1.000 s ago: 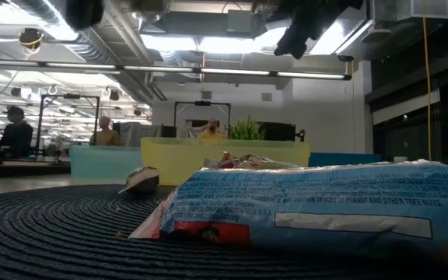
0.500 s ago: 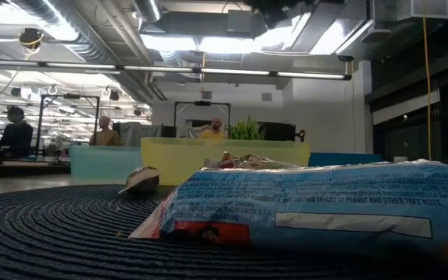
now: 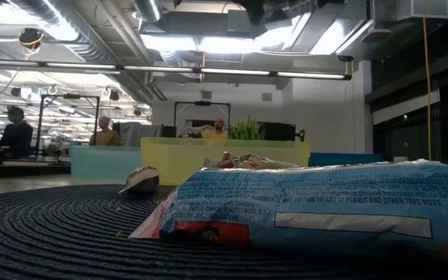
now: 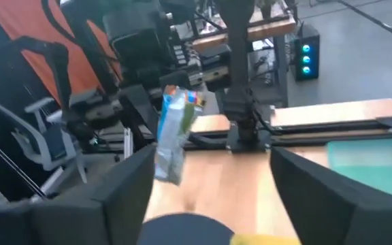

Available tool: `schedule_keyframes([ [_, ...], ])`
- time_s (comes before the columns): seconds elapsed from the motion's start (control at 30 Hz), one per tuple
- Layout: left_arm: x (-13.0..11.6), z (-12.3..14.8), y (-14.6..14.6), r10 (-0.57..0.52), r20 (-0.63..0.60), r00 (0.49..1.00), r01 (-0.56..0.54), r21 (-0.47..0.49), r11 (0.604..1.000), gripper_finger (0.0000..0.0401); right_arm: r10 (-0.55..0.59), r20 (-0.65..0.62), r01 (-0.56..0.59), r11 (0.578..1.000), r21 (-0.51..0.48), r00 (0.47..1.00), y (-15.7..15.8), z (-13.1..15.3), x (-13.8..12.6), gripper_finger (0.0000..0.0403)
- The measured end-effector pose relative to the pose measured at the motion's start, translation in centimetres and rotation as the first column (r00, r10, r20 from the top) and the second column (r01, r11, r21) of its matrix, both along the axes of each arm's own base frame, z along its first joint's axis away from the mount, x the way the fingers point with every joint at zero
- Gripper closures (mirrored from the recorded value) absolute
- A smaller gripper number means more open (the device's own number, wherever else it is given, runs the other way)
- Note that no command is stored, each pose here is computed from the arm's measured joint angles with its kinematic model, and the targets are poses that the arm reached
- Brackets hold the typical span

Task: Pick and place Granola Bars by type
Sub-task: Put the yellow granola bar into the blue bin

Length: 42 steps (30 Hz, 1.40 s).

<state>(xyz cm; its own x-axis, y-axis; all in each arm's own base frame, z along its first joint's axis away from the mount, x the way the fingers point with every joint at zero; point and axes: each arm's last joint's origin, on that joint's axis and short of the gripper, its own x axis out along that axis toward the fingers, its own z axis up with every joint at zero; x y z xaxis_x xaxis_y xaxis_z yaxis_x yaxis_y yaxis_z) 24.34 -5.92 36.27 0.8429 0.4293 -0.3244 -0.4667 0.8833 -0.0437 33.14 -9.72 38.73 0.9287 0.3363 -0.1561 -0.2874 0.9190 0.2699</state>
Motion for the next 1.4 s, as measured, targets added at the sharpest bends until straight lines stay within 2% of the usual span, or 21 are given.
schedule_keyframes([
  [0.13, 0.0, 0.0, 0.1, -0.001, -0.011, 1.0, 0.001, 0.024, 1.0, 0.0384, -0.002, 0.056, -0.001, 0.999, 0.047, 0.998, 0.5, -0.3, 1.7, 0.0077],
  [0.23, 0.0, 0.0, 0.2, -0.001, -0.014, 1.0, 0.001, 0.031, 1.0, 0.0384, 0.002, 0.099, -0.009, 0.997, 0.076, 0.995, 0.7, -0.6, 2.8, 0.0077],
  [0.43, 0.0, 0.0, 0.1, -0.006, -0.018, 1.0, 0.007, 0.04, 0.999, 0.0384, 0.01, 0.079, -0.021, 0.99, 0.143, 0.997, 0.9, -2.1, 4.5, 0.0083],
  [0.67, 0.0, 0.0, 0.2, -0.008, -0.029, 1.0, 0.01, 0.059, 0.998, 0.0384, 0.036, 0.081, -0.049, 0.985, 0.166, 0.996, 1.6, -3.1, 5.8, 0.0084],
  [1.0, 0.4, 0.1, 1.5, 0.017, -0.026, 1.0, -0.016, 0.051, 0.999, 0.0384, 0.077, 0.124, -0.094, 0.986, 0.14, 0.989, 2.5, -1.8, 6.6, 0.0086],
  [1.17, 0.6, 0.3, 1.6, 0.01, -0.011, 1.0, -0.009, 0.063, 0.998, 0.0384, 0.076, 0.126, -0.094, 0.986, 0.136, 0.989, 2.5, -1.8, 6.6, 0.0123],
  [1.4, 0.7, 0.5, 1.6, 0.001, 0.006, 1.0, -0.002, 0.071, 0.997, 0.0384, 0.077, 0.128, -0.093, 0.987, 0.127, 0.989, 2.5, -1.8, 6.6, 0.0214],
])
